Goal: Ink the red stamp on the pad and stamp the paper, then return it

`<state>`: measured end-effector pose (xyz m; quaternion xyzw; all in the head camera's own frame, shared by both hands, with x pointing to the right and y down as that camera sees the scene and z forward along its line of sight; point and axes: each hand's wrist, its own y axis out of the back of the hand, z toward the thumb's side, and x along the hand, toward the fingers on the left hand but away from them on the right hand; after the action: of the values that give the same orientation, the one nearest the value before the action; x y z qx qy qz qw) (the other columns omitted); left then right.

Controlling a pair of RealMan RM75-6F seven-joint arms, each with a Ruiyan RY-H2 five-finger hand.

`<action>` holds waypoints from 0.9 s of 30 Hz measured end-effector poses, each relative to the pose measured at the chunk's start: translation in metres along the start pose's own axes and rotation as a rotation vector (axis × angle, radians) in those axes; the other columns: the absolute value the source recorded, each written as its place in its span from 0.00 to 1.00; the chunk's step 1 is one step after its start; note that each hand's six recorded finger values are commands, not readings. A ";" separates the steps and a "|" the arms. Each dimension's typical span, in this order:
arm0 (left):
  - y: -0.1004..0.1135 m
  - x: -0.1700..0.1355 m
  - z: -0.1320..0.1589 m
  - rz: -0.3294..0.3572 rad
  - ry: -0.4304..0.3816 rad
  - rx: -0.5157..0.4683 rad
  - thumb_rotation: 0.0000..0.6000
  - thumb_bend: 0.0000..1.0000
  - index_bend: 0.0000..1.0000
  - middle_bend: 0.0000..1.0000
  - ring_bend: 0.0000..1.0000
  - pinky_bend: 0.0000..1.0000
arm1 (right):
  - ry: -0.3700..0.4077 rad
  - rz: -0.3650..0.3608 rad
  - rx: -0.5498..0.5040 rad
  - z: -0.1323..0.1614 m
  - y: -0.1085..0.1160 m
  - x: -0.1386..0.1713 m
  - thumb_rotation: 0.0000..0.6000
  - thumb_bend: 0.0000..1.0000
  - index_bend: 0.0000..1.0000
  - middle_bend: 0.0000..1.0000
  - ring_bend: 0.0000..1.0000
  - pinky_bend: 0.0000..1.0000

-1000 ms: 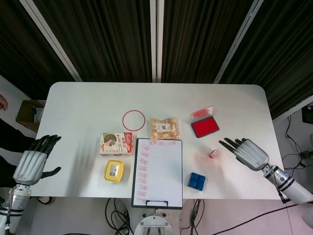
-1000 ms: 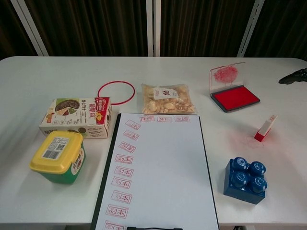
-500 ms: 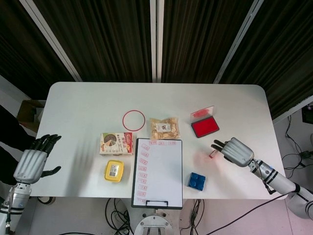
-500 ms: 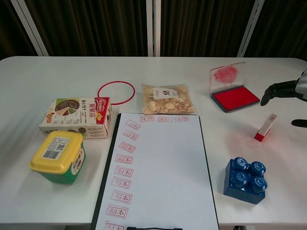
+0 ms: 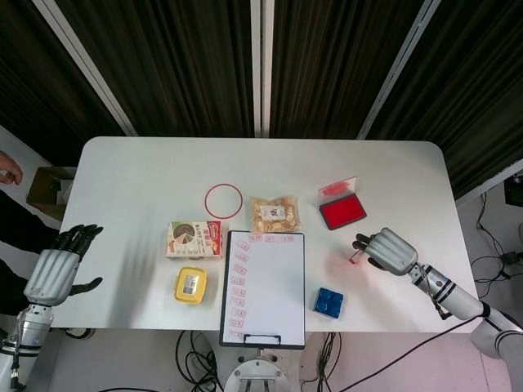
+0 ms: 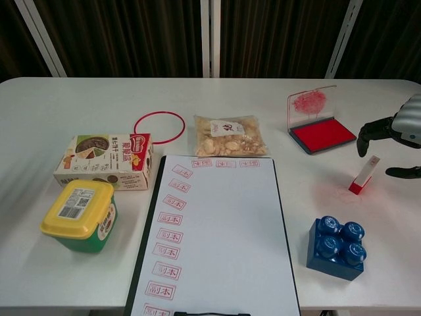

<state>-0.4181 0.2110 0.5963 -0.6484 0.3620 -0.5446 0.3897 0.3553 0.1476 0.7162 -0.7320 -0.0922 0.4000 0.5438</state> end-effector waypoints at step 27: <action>0.000 -0.002 -0.003 -0.002 0.010 0.003 1.00 0.00 0.13 0.14 0.12 0.20 | 0.014 -0.018 -0.027 0.007 -0.009 -0.010 1.00 0.23 0.51 0.44 0.75 1.00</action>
<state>-0.4216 0.2125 0.5958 -0.6455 0.3627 -0.5487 0.3883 0.3469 0.1505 0.7281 -0.7410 -0.1005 0.3887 0.5383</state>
